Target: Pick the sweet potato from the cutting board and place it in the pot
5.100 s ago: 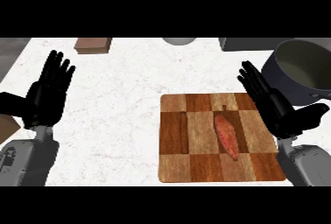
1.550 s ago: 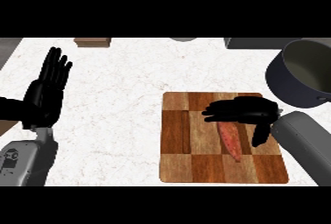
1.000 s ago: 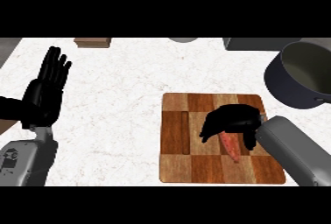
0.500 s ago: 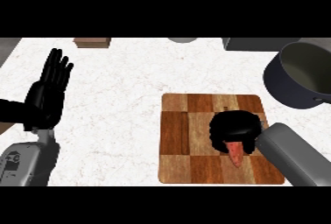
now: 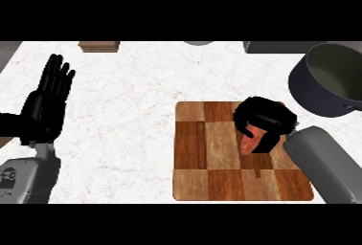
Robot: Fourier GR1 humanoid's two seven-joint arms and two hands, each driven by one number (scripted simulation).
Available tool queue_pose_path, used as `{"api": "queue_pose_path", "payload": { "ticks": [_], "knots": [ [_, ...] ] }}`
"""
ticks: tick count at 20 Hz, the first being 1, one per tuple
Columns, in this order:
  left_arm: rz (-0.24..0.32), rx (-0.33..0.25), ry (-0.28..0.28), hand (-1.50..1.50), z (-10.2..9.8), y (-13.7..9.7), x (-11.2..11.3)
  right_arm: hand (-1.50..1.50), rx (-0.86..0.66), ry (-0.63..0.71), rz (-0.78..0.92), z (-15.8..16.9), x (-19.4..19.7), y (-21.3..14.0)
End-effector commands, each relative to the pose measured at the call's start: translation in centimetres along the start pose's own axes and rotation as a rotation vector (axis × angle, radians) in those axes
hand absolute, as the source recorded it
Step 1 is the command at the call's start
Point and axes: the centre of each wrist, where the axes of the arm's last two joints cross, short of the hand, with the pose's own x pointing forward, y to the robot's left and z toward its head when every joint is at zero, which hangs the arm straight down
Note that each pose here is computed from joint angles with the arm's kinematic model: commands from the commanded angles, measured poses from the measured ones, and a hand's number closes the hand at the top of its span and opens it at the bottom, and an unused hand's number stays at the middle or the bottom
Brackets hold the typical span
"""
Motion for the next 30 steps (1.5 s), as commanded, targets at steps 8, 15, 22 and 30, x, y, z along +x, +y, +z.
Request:
{"api": "queue_pose_path", "payload": {
  "ticks": [8,15,22,30],
  "knots": [
    [-0.009,-0.007,0.001,0.00,0.0,-0.1,0.2,1.50,-0.539,1.046,0.007,1.1,-4.2,-6.1],
    [-0.012,-0.026,0.003,0.00,-0.5,-0.6,0.3,1.50,-0.937,1.446,0.163,-1.7,-3.4,-13.2],
    [-0.016,-0.031,0.012,0.00,-0.8,-0.8,0.6,1.50,-1.125,1.793,0.407,-5.6,-1.3,-17.8],
    [-0.007,0.013,0.008,0.00,0.1,0.3,0.2,1.50,-1.002,2.013,0.423,-5.5,-0.6,-15.8]
  ]
}}
